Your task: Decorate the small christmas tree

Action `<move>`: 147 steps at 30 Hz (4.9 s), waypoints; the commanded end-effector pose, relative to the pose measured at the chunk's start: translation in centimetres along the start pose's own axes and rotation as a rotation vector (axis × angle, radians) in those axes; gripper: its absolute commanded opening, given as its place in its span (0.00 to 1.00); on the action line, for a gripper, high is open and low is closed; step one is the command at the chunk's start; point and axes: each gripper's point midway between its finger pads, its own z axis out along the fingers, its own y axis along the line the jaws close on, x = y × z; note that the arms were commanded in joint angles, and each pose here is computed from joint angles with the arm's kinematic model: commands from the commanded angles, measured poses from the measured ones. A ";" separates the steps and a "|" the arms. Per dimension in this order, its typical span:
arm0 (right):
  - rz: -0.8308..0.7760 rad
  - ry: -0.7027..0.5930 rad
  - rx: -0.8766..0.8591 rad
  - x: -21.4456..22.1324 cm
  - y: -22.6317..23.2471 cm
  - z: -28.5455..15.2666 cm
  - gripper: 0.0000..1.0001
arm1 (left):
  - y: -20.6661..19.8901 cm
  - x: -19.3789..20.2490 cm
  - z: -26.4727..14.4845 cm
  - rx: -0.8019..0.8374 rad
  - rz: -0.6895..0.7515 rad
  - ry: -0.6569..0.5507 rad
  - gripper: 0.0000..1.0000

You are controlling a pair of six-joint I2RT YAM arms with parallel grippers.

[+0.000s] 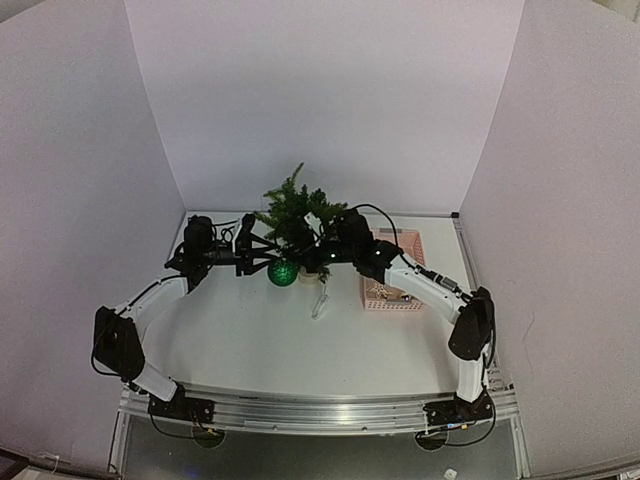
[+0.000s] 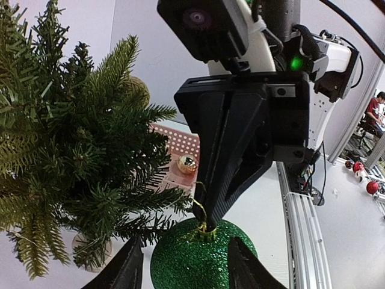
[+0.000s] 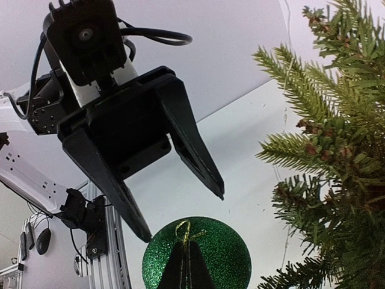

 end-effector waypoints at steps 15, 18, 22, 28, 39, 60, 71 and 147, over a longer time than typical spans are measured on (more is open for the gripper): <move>0.034 -0.061 0.067 -2.1 -2.9 1.0 0.00 | 3.7 -2.7 0.7 -0.019 -0.085 -0.120 0.48; 0.043 -0.061 0.079 -1.9 -3.2 1.1 0.00 | 3.4 -2.1 0.6 -0.009 -0.086 -0.110 0.44; 0.045 -0.066 0.082 -2.1 -3.2 1.1 0.00 | 3.7 -2.2 0.8 -0.015 -0.096 -0.117 0.34; 0.045 -0.062 0.081 -2.0 -3.4 1.4 0.00 | 4.1 -2.3 1.0 -0.005 -0.107 -0.125 0.31; 0.042 -0.061 0.066 -2.0 -3.4 1.9 0.00 | 3.6 -2.1 1.1 0.020 -0.100 -0.121 0.29; 0.014 -0.044 0.007 -1.8 -2.7 1.4 0.00 | 2.9 -2.9 0.6 0.083 -0.109 -0.132 0.24; -0.011 -0.044 -0.029 -2.1 -2.4 1.2 0.00 | 2.8 -2.7 1.3 0.118 -0.120 -0.121 0.30; 0.088 -0.036 -0.008 -1.2 -2.4 1.1 0.29 | 0.6 -2.9 0.8 0.053 -0.036 -0.027 0.00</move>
